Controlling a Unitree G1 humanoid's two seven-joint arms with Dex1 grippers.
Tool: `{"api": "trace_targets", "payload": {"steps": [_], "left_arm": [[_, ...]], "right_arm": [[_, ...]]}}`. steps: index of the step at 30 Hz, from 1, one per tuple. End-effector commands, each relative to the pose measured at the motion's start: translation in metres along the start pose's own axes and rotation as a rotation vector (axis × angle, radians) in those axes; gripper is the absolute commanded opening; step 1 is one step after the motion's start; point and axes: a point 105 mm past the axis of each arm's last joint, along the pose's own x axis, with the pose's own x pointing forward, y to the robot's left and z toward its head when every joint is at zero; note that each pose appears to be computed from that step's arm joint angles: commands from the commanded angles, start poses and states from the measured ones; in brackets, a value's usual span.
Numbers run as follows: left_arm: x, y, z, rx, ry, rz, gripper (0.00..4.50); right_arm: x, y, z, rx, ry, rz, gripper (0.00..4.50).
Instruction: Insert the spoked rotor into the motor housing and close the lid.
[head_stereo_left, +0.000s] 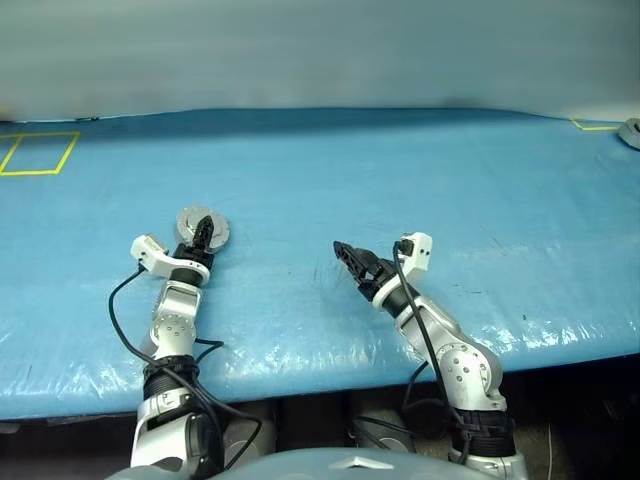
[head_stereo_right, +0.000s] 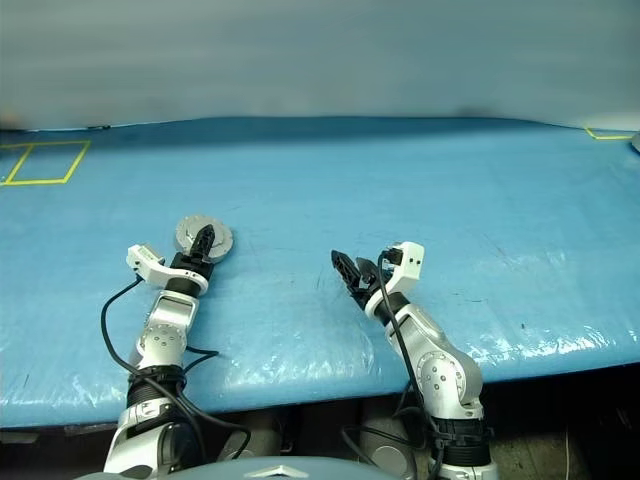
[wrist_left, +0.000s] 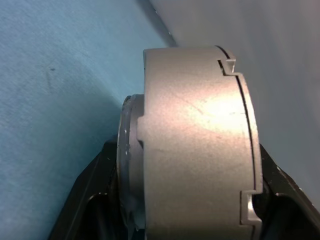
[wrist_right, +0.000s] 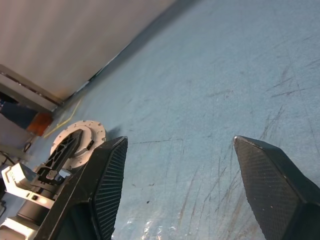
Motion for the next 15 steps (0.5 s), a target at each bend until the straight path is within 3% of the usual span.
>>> {"api": "trace_targets", "payload": {"steps": [1, 2, 5, 11, 15], "left_arm": [[-0.001, 0.017, 0.01, 0.054, -0.023, 0.073, 4.07], [-0.002, 0.023, 0.012, 0.076, -0.022, 0.105, 4.36], [-0.007, 0.036, 0.026, 0.138, -0.059, 0.17, 4.36], [-0.028, 0.068, 0.085, 0.215, -0.216, 0.292, 4.36], [-0.041, 0.077, 0.111, 0.265, -0.267, 0.328, 4.36]], "right_arm": [[0.003, 0.012, 0.005, -0.031, -0.02, 0.044, 3.59], [0.003, 0.013, 0.006, -0.024, -0.025, 0.05, 3.59], [0.004, 0.014, 0.007, -0.03, -0.025, 0.061, 3.59], [0.003, 0.021, -0.004, -0.061, 0.02, 0.109, 3.59], [0.003, 0.018, -0.006, -0.053, 0.02, 0.094, 3.59]]}}
